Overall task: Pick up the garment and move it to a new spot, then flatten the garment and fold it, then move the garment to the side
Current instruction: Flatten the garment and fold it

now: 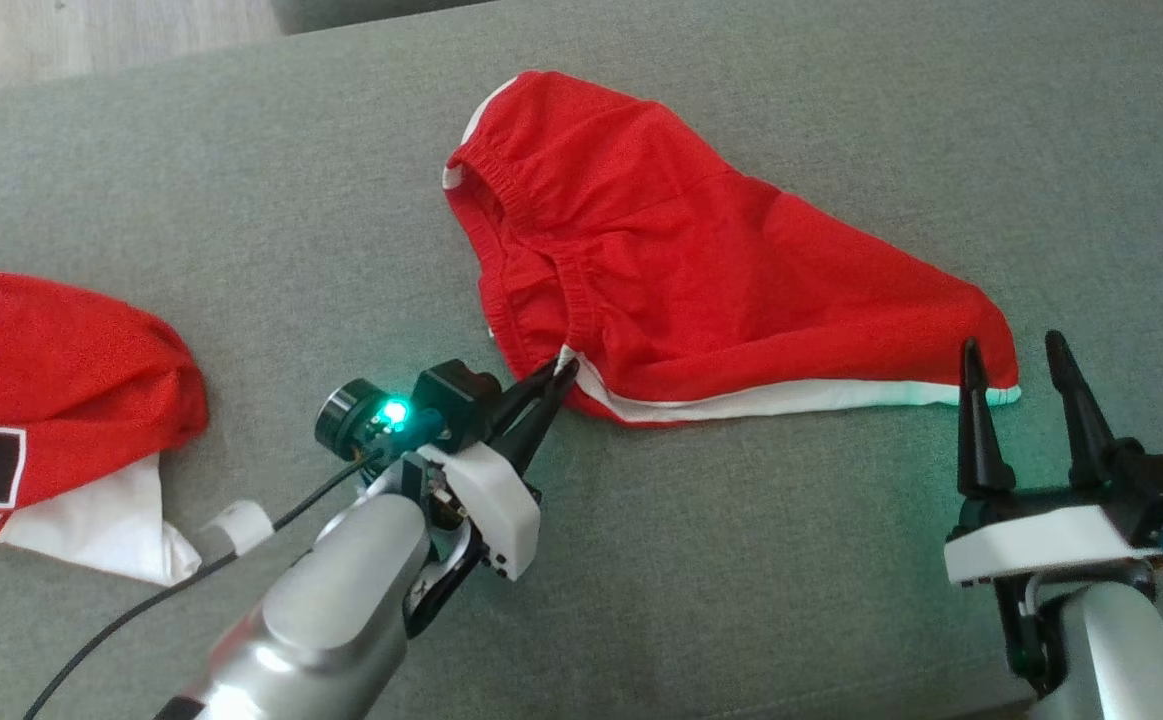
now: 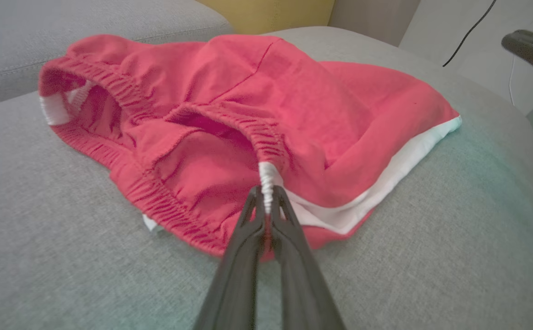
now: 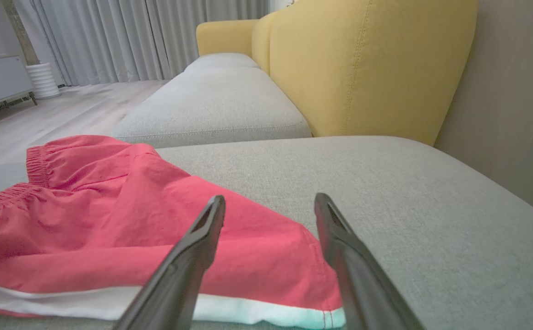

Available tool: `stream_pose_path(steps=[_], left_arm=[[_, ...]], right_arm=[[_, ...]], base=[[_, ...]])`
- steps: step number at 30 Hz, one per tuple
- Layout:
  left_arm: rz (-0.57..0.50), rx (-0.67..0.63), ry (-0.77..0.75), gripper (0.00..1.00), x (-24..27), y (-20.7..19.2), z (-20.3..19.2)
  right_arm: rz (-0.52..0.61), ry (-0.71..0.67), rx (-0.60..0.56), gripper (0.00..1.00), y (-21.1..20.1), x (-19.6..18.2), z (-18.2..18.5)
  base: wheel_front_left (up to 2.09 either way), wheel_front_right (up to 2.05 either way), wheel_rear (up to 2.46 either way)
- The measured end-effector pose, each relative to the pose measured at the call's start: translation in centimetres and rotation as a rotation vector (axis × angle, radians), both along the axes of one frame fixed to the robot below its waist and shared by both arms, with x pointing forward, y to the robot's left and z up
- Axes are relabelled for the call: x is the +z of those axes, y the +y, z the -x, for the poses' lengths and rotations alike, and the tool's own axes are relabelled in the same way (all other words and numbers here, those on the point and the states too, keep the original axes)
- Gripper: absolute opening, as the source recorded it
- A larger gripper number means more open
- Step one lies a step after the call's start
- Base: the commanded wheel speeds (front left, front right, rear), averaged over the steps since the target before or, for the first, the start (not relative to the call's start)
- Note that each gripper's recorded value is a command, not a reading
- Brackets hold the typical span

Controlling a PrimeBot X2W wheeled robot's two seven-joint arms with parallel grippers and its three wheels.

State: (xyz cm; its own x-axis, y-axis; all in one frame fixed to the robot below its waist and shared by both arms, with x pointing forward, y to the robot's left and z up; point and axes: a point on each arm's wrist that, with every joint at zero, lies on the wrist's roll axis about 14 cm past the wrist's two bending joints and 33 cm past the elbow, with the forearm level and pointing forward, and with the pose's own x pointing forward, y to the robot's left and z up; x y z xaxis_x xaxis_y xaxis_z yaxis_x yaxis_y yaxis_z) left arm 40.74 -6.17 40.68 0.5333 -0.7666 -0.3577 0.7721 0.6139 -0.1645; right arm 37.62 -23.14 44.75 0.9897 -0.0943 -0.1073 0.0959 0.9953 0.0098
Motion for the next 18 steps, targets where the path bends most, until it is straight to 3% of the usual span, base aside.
stream_pose_path(steps=[11,18], left_arm=[[0.060,0.060,-0.063,0.00,1.9,1.2,0.3],[0.077,0.081,-0.066,0.00,2.3,1.5,0.5]], right_arm=[[-0.007,0.200,-0.064,1.00,-1.8,-5.8,2.7],[0.009,0.260,-0.087,1.00,-2.9,-6.8,1.3]], base=[[0.00,0.00,0.00],[0.00,0.00,0.00]])
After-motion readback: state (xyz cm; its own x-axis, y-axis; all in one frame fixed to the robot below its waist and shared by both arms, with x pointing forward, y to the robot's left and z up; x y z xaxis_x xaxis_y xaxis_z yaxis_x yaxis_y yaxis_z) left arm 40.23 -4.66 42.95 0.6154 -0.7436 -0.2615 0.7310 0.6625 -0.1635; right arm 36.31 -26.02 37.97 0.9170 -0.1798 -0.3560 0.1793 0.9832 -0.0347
